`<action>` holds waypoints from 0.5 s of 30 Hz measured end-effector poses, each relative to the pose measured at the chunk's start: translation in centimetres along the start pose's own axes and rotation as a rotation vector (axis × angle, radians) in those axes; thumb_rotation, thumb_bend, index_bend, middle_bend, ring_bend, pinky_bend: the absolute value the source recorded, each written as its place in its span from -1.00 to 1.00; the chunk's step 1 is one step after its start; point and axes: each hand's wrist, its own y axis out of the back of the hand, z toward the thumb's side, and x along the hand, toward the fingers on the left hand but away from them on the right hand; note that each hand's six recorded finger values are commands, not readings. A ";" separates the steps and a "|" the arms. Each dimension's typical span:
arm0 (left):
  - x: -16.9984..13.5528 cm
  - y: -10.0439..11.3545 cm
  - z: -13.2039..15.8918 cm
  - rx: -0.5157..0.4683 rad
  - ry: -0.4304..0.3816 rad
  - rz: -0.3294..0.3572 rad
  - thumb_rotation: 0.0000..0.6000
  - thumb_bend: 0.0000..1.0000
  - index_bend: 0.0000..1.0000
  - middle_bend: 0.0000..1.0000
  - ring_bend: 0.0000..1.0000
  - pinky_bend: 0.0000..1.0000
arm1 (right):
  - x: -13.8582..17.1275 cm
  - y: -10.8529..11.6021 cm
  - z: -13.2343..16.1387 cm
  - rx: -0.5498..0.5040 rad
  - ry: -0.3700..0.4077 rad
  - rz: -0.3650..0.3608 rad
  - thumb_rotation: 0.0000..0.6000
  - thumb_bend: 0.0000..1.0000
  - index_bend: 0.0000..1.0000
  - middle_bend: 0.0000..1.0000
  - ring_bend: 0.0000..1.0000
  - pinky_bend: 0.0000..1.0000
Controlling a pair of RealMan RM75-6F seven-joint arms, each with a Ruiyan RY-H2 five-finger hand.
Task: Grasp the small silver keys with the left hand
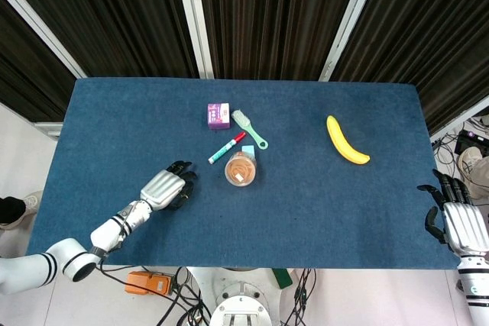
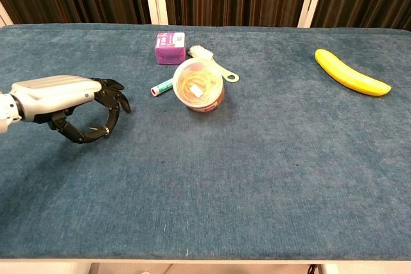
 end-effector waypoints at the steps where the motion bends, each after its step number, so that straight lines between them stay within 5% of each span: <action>1: -0.1 0.3 0.1 -0.002 -0.001 0.008 1.00 0.34 0.31 -0.51 -0.94 -0.86 | 0.0 0.0 0.0 0.000 0.001 0.001 1.00 1.00 -0.33 -0.80 -0.91 -1.00; 9: -2.0 4.5 0.6 -0.017 0.001 0.093 1.00 0.34 0.33 -0.50 -0.92 -0.86 | 0.1 0.1 0.1 -0.005 0.004 -0.002 1.00 1.00 -0.33 -0.80 -0.91 -1.00; 15: -4.1 10.7 1.0 0.033 0.009 0.201 1.00 0.33 0.33 -0.50 -0.92 -0.87 | 0.2 0.1 0.1 -0.006 0.005 -0.004 1.00 1.00 -0.33 -0.80 -0.91 -1.00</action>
